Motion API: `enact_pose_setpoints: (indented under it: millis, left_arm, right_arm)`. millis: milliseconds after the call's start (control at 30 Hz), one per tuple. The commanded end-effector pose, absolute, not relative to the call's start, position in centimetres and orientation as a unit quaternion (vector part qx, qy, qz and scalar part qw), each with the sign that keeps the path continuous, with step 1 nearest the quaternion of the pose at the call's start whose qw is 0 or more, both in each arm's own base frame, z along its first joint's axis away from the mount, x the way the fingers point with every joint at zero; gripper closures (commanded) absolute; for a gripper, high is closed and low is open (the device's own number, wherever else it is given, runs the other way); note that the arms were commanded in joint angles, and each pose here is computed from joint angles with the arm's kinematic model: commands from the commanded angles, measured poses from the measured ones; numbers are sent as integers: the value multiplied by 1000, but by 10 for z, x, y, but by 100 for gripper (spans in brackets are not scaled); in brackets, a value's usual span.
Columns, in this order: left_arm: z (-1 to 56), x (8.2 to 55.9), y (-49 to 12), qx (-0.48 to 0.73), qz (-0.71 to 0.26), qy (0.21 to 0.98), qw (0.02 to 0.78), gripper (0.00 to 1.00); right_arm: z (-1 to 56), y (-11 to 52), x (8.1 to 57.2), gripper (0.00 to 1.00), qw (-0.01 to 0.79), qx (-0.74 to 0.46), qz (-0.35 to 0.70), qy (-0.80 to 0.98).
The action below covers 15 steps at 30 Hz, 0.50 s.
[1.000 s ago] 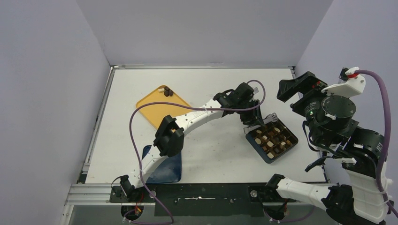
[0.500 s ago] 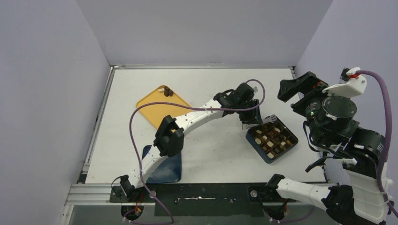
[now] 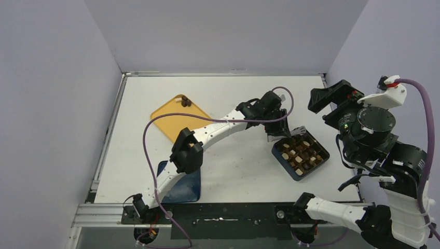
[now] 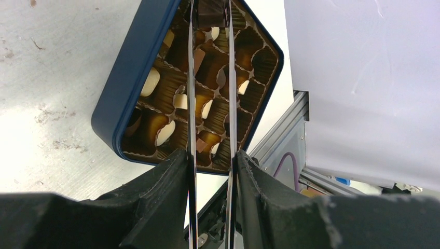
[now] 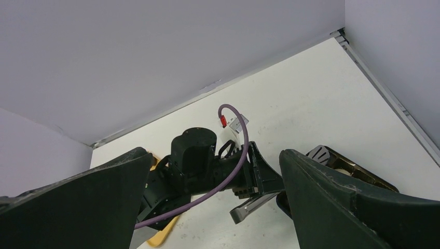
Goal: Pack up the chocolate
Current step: Place the fake chocolate in the packing box.
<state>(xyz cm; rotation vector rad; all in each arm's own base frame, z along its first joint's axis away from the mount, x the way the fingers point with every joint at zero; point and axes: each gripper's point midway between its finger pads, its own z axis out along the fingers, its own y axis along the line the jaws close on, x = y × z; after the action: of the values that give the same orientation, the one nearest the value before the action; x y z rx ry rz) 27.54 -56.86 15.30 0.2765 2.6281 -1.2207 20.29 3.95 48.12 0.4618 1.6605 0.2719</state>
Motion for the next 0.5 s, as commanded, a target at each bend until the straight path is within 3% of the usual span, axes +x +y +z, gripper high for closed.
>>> enact_pose_setpoints:
  millis: [0,467]
  left_arm:
    - [199,285,-571,112,-433,876,180,66]
    - [202,292,-569,128,-418,873,217,66]
  right_arm:
    - [484,33,202,0,651,210,113,721]
    - [486,32,202,0,651,210,111,721]
